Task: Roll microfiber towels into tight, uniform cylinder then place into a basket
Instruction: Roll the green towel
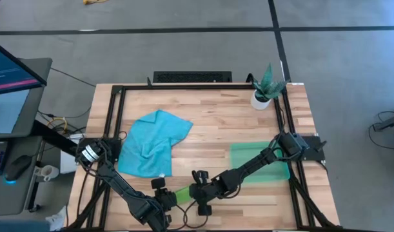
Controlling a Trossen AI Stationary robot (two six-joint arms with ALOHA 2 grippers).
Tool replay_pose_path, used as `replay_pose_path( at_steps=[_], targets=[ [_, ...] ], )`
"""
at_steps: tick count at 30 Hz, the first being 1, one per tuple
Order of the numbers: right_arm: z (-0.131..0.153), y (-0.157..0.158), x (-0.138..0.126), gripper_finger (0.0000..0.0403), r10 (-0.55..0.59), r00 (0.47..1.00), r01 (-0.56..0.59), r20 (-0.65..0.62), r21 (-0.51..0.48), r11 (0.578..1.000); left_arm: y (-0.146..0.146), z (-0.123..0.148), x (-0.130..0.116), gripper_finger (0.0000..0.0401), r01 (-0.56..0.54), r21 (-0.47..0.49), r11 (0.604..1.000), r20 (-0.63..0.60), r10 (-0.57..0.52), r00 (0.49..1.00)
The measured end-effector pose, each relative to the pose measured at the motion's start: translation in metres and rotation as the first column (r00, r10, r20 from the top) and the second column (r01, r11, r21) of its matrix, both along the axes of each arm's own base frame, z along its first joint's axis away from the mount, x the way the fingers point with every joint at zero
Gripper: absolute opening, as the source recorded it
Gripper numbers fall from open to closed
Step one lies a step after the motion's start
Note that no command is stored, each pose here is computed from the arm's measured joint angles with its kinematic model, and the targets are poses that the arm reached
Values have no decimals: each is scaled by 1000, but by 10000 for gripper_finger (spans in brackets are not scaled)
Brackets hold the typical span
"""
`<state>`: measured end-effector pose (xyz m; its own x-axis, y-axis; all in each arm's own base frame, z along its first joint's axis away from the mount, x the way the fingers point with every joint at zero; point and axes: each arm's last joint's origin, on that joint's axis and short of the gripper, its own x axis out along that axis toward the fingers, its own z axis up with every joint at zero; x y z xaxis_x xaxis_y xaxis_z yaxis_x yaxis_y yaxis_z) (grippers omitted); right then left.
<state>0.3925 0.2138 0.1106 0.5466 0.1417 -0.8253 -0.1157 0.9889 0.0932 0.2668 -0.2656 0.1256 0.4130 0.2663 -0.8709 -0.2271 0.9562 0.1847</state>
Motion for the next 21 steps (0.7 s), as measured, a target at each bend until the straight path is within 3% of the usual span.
replay_pose_path(
  at_steps=[21],
  targets=[
    [-1, 0, 0, 15, -3, 1000, 3, -6, 9, 1000, 0, 0, 0, 118, -6, -1, 1000, 1, 6, 1000]
  ],
)
